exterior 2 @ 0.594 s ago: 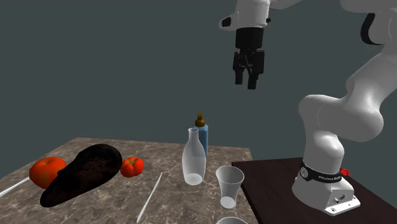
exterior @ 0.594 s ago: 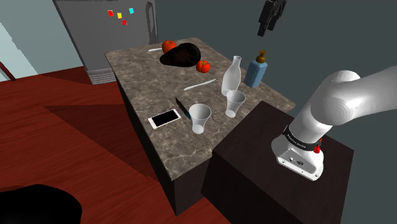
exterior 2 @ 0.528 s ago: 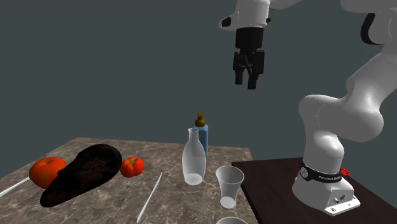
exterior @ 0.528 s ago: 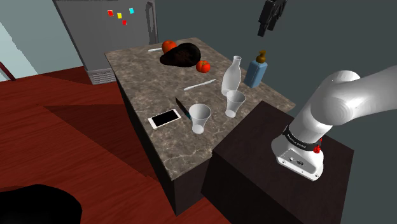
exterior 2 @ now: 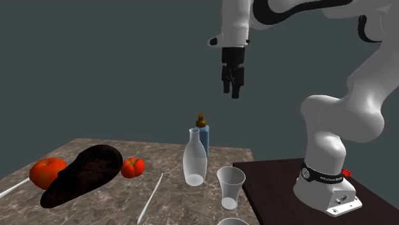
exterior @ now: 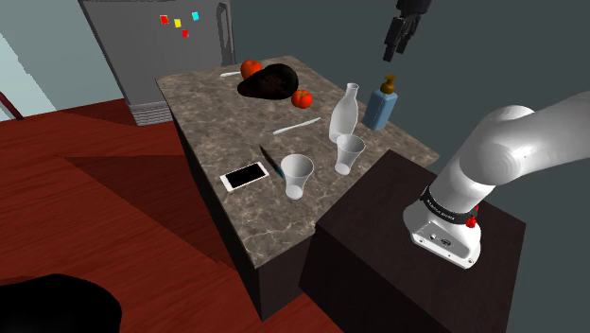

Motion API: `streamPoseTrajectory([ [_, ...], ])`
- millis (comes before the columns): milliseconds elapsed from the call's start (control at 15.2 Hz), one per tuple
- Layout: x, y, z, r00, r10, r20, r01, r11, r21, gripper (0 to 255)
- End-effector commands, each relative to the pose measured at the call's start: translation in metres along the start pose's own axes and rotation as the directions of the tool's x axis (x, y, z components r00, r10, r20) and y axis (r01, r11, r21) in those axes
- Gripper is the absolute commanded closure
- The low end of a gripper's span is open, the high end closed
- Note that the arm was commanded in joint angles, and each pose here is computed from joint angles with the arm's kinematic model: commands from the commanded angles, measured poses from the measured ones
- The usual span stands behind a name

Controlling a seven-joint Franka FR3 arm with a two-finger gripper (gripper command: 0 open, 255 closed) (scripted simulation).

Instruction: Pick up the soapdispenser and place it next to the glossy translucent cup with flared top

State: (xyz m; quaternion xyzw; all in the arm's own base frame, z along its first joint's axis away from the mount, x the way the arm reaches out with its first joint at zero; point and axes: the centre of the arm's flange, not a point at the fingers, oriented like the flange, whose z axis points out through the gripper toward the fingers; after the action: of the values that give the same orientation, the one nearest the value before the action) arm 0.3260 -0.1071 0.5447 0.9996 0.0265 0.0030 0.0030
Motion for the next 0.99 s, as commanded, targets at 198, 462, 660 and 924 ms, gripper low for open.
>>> streamPoseTrajectory([
  [198,0.011,0.056,0.029,1.000,0.005,0.001,-0.005,1.000,-0.001,0],
  [462,0.021,0.102,0.053,1.000,0.010,0.003,-0.010,1.000,-0.001,0],
  [660,0.028,0.137,0.071,1.000,0.013,0.004,-0.013,1.000,-0.001,0],
  [924,0.037,0.183,0.095,1.000,0.018,0.005,-0.018,1.000,-0.001,0],
])
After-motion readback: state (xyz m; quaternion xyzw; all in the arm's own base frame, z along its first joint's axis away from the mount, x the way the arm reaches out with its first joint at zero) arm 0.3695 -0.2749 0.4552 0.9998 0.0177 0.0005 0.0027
